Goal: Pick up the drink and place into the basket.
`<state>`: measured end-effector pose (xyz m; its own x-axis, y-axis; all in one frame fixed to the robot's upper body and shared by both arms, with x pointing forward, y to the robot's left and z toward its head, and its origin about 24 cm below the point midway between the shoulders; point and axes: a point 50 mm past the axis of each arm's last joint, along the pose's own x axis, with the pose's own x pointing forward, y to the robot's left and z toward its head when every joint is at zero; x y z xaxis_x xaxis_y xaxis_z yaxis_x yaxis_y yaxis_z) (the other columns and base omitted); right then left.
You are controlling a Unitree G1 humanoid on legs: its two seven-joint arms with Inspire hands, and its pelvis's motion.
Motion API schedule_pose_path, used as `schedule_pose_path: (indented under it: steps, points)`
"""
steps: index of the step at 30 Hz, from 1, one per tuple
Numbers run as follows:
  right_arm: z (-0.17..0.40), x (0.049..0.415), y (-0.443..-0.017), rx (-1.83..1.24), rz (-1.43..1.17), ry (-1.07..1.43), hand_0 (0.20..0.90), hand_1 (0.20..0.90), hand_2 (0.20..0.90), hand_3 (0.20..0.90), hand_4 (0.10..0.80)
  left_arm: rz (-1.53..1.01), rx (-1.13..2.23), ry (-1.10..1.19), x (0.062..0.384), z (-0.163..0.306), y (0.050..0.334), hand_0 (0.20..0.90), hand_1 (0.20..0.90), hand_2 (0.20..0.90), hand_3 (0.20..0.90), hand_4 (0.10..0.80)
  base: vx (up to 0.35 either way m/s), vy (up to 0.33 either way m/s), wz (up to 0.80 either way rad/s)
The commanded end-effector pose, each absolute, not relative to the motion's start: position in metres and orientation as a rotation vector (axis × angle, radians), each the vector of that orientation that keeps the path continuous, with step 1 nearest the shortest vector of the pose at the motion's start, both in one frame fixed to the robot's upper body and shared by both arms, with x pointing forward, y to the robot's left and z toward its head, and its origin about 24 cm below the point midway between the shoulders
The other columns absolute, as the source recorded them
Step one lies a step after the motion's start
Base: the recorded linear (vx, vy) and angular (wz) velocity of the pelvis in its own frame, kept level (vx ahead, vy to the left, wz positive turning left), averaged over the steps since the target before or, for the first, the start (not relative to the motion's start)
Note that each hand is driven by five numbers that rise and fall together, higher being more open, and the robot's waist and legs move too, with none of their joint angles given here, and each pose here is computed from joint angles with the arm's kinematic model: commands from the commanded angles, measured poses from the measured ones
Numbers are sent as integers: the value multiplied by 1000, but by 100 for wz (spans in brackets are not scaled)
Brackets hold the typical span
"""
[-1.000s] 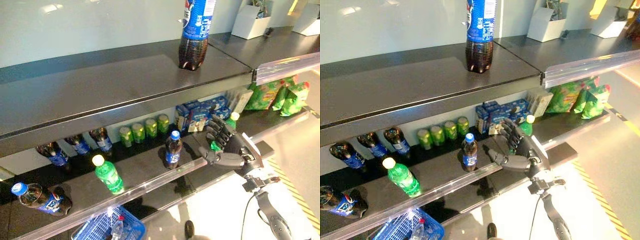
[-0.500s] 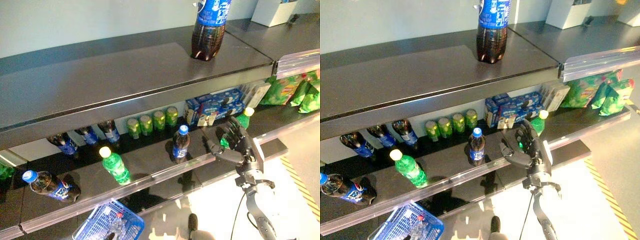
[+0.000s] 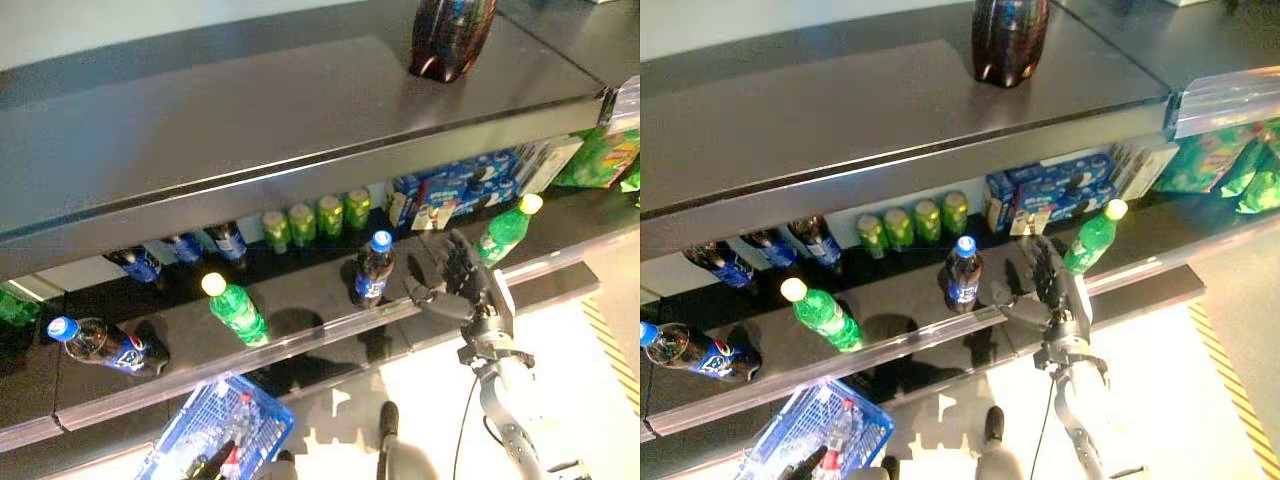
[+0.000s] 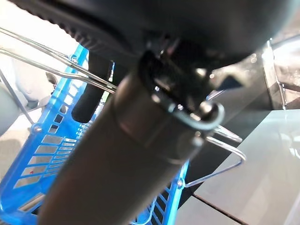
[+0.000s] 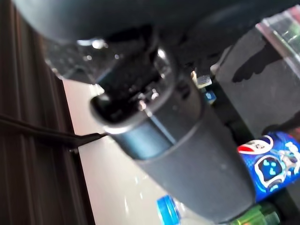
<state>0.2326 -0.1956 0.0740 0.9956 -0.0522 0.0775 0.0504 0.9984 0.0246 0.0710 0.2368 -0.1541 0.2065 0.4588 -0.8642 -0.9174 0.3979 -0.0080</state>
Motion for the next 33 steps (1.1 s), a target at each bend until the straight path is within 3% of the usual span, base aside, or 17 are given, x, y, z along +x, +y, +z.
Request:
schedule_pose_path:
  steps: [1,23,33]
  points:
    - [133,244,-184,2,29,-400,900,900,900,900,800,1009,-638,799,86,-145,236,300,300,300,200,100,-52,8,8]
    - [113,244,-177,-103,129,-310,900,900,900,900,800,1036,-616,803,74,-147,248,300,300,300,200,100,1,-9,5]
    - [110,254,-180,-134,49,-292,900,900,900,900,800,1018,-602,834,70,-149,245,300,300,300,200,100,20,-16,6]
